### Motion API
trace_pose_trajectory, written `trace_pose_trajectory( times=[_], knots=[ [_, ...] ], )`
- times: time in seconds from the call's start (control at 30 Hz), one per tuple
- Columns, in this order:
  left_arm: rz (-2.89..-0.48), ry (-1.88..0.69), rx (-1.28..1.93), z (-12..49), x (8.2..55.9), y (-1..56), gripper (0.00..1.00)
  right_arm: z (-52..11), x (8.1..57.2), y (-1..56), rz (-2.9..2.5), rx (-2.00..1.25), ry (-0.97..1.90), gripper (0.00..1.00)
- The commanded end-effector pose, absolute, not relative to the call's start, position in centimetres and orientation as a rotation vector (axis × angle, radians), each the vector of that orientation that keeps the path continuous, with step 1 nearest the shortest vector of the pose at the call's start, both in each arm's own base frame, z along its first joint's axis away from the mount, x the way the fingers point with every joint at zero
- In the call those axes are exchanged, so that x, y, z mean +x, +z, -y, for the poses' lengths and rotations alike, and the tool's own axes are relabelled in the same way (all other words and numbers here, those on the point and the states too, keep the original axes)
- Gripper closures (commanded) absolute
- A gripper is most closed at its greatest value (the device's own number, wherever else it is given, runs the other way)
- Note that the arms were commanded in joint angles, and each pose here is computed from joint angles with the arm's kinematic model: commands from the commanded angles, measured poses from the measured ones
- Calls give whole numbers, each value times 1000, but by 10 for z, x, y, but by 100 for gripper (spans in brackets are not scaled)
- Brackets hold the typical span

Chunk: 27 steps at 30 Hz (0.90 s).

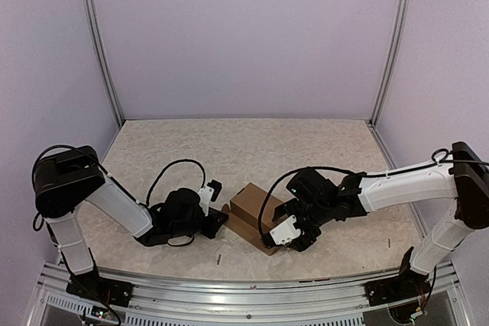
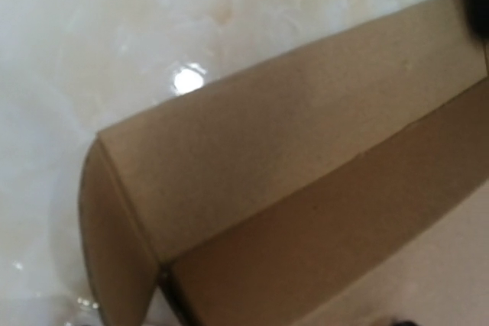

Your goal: Fold the paper box

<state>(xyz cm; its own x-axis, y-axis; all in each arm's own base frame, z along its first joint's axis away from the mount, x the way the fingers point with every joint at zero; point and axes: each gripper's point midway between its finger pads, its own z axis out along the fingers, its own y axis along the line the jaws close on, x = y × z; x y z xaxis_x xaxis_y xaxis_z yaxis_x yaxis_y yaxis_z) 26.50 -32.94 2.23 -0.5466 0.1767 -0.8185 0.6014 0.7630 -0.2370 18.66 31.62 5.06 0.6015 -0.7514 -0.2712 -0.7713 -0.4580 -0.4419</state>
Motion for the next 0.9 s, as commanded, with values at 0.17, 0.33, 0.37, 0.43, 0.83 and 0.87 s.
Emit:
trace_pose_trajectory(
  times=[0.17,0.33,0.37,0.43,0.83,0.87],
  knots=[
    [-2076,-544,509,318,267,31,85,-296,170,28,-1363,-2317,93,19],
    [-2053,-530,482,314,271,35,87,-293,166,26,-1361,-2321,110,19],
    [-2046,-529,478,314,272,37,87,-293,166,26,-1354,-2320,109,19],
    [-2030,-531,477,315,273,41,88,-293,165,26,-1343,-2323,103,20],
    [-1998,-545,532,328,273,45,95,-298,167,26,-1369,-2294,118,28],
    [-1995,-545,536,329,272,45,95,-298,167,26,-1371,-2294,119,28]
  ],
)
